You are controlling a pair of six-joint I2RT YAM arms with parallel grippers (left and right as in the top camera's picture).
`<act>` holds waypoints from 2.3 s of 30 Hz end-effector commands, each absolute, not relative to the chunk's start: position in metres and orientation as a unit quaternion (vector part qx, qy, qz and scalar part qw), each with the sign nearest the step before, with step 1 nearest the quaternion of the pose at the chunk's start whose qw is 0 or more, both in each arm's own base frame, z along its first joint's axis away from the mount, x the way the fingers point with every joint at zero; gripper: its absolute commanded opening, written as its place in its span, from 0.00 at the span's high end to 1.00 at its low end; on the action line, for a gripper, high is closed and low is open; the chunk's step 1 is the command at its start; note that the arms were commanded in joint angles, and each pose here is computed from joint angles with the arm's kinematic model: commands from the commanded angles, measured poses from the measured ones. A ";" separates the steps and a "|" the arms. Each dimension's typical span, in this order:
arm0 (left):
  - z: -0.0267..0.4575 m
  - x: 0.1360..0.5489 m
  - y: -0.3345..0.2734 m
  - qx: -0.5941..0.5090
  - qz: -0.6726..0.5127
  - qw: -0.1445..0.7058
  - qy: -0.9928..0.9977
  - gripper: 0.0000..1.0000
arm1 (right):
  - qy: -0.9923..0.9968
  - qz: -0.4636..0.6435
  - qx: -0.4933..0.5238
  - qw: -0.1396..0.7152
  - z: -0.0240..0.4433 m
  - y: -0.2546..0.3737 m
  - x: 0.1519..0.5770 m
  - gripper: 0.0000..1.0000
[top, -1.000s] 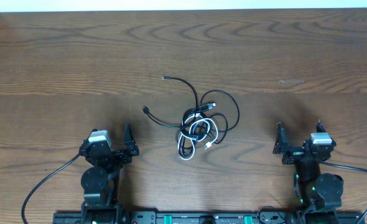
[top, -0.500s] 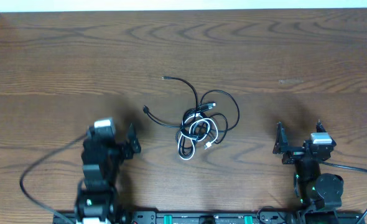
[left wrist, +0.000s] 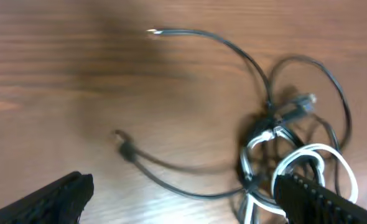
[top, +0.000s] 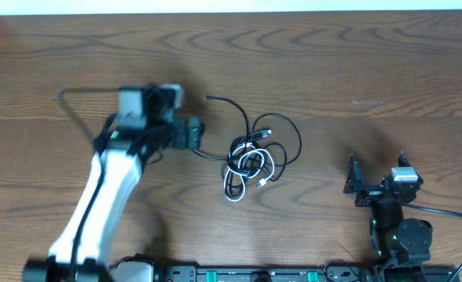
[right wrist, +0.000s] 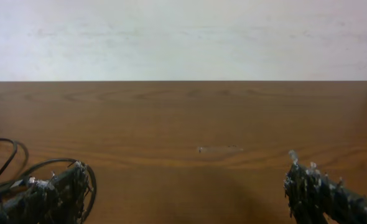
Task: Untangle cables
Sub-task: 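Reach the left gripper forward and down onto the cable bundle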
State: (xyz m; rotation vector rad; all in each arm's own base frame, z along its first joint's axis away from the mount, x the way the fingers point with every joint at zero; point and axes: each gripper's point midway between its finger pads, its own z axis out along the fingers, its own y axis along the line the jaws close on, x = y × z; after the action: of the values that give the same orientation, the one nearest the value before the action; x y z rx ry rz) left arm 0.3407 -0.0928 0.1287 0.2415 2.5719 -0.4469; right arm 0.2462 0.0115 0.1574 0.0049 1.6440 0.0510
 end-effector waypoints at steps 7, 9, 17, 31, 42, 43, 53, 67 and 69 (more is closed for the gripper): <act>0.121 0.346 -0.157 0.225 -0.143 0.211 0.940 0.02 | 0.731 0.016 0.001 0.682 0.158 0.010 0.246 0.01; 0.118 0.342 -0.163 0.234 -0.145 0.204 0.940 0.02 | 0.731 0.016 0.001 0.682 0.158 0.010 0.246 0.01; 0.118 0.336 -0.175 0.251 -0.149 0.201 0.935 0.02 | 0.731 0.016 0.001 0.682 0.158 0.010 0.246 0.01; 0.115 0.329 -0.174 0.249 -0.150 0.186 0.939 0.02 | 0.731 0.016 0.001 0.682 0.158 0.010 0.246 0.01; 0.092 0.323 -0.179 0.241 -0.100 0.159 0.952 0.02 | 0.731 0.016 0.001 0.682 0.158 0.010 0.246 0.01; 0.087 0.325 -0.176 0.230 -0.088 0.155 0.957 0.02 | 0.731 0.016 0.001 0.682 0.158 0.010 0.246 0.01; 0.030 0.334 -0.186 0.201 -0.079 0.112 0.970 0.02 | 0.731 0.016 0.001 0.682 0.158 0.010 0.246 0.01; 0.022 0.339 -0.188 0.202 -0.078 0.117 0.969 0.02 | 0.731 0.016 0.001 0.682 0.158 0.010 0.246 0.01; 0.022 0.339 -0.188 0.202 -0.078 0.117 0.969 0.02 | 0.731 0.016 0.001 0.682 0.158 0.010 0.246 0.01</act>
State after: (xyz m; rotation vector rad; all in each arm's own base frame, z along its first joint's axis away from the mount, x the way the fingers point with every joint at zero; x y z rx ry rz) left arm 0.3345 -0.1872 0.0209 0.5991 2.8448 -0.2384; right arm 0.2462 0.0115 0.1576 0.0050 1.6432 0.0510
